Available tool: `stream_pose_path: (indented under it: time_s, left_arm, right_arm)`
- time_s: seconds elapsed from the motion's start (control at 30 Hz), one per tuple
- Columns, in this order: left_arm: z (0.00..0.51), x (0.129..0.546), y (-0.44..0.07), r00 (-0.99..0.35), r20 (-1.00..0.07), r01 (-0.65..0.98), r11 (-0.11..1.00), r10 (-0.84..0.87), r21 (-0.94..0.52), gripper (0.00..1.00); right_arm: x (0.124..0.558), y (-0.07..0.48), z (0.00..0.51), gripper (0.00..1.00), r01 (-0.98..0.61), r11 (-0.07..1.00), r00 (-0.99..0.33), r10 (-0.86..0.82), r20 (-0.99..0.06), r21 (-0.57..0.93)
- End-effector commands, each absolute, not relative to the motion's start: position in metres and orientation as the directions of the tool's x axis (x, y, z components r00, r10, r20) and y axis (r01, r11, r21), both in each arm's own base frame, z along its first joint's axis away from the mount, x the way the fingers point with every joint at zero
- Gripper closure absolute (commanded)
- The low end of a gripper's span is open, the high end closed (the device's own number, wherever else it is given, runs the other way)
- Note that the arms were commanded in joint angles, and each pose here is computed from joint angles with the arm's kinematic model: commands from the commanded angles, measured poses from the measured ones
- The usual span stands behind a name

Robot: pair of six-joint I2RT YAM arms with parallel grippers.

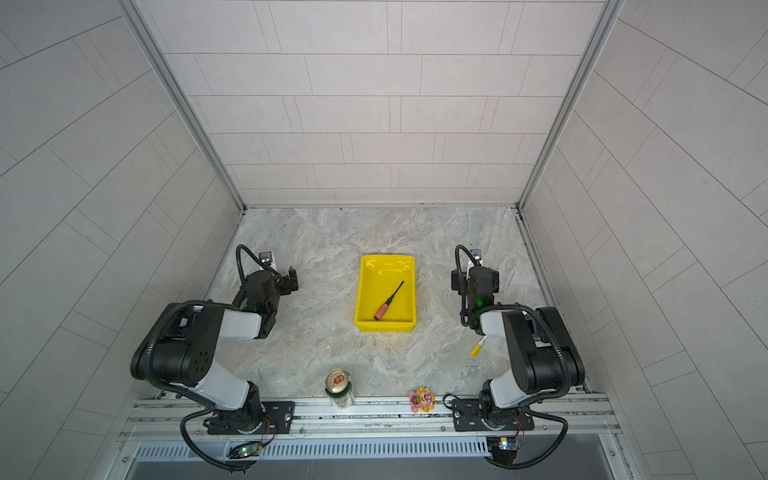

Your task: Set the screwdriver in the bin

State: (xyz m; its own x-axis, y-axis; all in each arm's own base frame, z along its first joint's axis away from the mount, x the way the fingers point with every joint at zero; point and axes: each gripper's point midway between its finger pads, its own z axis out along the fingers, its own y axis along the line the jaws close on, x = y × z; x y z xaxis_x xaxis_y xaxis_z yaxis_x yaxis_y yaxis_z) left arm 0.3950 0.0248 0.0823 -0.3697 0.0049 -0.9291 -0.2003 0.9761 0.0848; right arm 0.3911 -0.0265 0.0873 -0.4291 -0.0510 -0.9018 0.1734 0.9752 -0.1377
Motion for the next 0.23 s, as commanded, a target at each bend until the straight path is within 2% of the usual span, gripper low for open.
stream_pose_path:
  time_s: [0.0, 0.2]
  left_arm:
    - [0.0868, 0.399, 0.0263, -0.357, -0.934, -0.211, 0.974, 0.001, 0.082, 0.0]
    - [0.0871, 0.3987, 0.0265, -0.356, -0.934, -0.212, 0.974, 0.001, 0.082, 0.0]
  right_arm:
    - [0.3929, -0.0256, 0.0852, 0.0, 0.167, 0.975, -0.442, -0.061, -0.895, -0.149]
    - [0.3913, -0.0262, 0.0862, 0.0, 0.167, 0.976, -0.437, -0.057, -0.898, -0.143]
